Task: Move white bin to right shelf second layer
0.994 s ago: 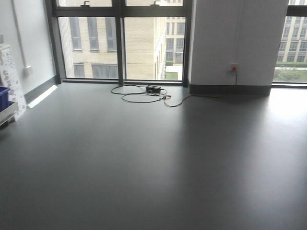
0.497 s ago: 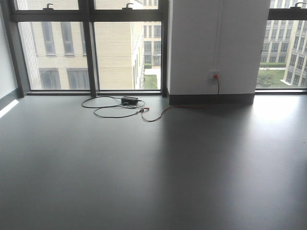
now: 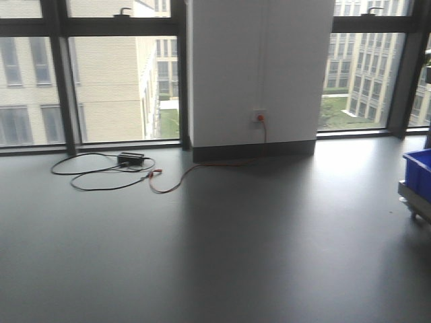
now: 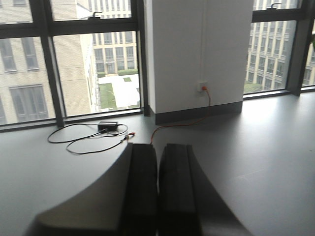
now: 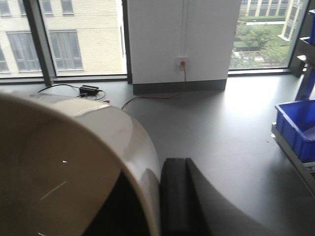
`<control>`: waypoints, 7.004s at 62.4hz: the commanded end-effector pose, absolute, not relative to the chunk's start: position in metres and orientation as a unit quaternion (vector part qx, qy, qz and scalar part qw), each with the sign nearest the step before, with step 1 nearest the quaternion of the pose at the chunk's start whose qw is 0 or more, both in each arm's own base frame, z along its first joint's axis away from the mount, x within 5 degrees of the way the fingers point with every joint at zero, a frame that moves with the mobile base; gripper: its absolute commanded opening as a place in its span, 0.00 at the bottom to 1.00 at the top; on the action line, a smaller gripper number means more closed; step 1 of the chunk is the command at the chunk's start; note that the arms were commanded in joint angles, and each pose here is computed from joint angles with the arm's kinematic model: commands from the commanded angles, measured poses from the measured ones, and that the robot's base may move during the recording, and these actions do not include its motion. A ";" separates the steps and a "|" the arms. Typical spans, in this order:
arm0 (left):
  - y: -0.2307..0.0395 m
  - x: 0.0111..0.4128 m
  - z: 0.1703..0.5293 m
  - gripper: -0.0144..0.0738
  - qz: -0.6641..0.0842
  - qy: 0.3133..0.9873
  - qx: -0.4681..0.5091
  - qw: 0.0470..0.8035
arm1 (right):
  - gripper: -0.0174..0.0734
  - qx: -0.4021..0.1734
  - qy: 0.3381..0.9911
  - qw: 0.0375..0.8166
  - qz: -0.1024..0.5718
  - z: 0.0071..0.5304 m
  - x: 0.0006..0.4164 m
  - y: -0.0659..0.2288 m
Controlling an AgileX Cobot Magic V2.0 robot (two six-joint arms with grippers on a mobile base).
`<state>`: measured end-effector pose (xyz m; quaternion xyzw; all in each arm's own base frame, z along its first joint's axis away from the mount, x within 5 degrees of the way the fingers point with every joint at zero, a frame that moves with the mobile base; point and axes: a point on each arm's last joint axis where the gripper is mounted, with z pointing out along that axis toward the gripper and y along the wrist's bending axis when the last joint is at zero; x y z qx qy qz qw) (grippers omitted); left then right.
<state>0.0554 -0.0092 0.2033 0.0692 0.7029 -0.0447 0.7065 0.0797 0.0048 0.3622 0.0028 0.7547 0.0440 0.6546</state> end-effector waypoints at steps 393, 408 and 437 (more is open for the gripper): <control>-0.009 0.056 0.199 0.26 -0.050 0.681 0.064 0.728 | 0.25 0.003 0.708 0.704 0.048 0.382 0.079 0.005; -0.009 0.056 0.199 0.26 -0.050 0.681 0.064 0.728 | 0.25 0.003 0.708 0.704 0.048 0.382 0.079 0.005; -0.009 0.056 0.199 0.26 -0.050 0.681 0.064 0.728 | 0.25 0.007 0.759 0.649 0.047 0.368 0.089 0.006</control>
